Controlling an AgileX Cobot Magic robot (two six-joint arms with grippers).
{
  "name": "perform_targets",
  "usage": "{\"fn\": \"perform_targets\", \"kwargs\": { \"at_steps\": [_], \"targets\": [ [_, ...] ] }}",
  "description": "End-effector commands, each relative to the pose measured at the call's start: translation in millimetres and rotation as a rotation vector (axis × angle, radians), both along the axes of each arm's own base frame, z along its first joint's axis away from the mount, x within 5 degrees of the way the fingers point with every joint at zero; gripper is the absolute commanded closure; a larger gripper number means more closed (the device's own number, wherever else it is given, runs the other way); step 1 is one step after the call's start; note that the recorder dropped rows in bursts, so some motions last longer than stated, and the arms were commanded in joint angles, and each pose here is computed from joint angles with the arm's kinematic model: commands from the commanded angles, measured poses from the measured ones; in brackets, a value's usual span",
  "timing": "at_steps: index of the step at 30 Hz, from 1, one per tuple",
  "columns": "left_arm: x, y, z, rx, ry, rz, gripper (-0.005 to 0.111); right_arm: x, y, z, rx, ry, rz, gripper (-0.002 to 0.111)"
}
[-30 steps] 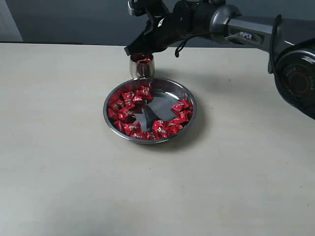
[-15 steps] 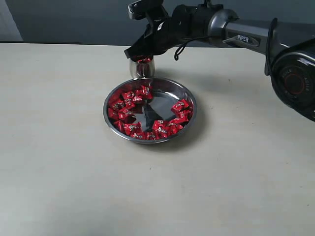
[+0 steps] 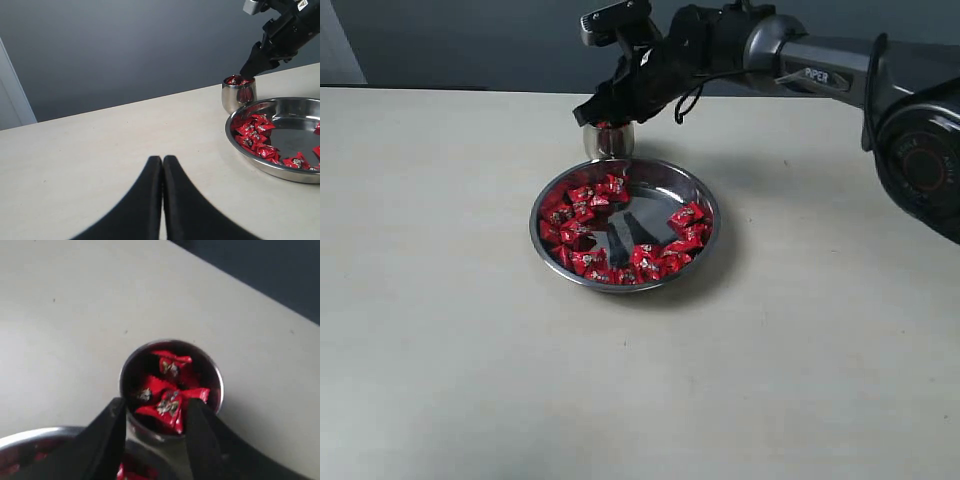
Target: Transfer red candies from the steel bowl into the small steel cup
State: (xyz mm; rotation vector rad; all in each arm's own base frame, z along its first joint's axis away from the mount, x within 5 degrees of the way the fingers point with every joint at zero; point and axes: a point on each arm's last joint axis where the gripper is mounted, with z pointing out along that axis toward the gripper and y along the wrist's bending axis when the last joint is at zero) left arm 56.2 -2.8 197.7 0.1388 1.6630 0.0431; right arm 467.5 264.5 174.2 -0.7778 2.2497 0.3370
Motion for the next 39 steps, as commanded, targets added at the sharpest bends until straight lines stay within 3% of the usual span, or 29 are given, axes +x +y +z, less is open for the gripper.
{"fn": "perform_targets", "kwargs": {
  "at_steps": [1,8,15,21,25,29,32,36,39],
  "targets": [
    [0,0,-1,-0.003,-0.005,0.000,0.105,-15,-8,25,-0.060,0.098,0.050,0.069],
    [0,0,-1,-0.003,-0.005,0.000,0.105,-42,-18,17,-0.216,0.378,0.138,0.069],
    [0,0,-1,-0.003,-0.005,0.000,0.105,-56,-25,10,-0.303,0.536,0.179,0.069],
    [0,0,-1,-0.003,-0.005,0.000,0.105,-47,-47,21,-0.540,0.417,0.133,0.083],
    [0,0,-1,-0.003,-0.005,0.000,0.105,-26,-77,29,-0.650,0.284,-0.031,0.097],
    [0,0,-1,-0.003,-0.003,0.001,0.105,4,-107,35,-0.463,0.160,-0.301,0.109],
    [0,0,-1,-0.003,-0.003,0.001,0.105,17,-118,37,-0.271,0.133,-0.369,0.109],
    [0,0,-1,-0.003,-0.005,0.000,0.105,26,-112,40,-0.011,0.121,-0.361,0.109],
    [0,0,-1,-0.003,-0.005,0.000,0.105,24,-101,35,0.023,0.138,-0.222,0.109]
  ]
}}
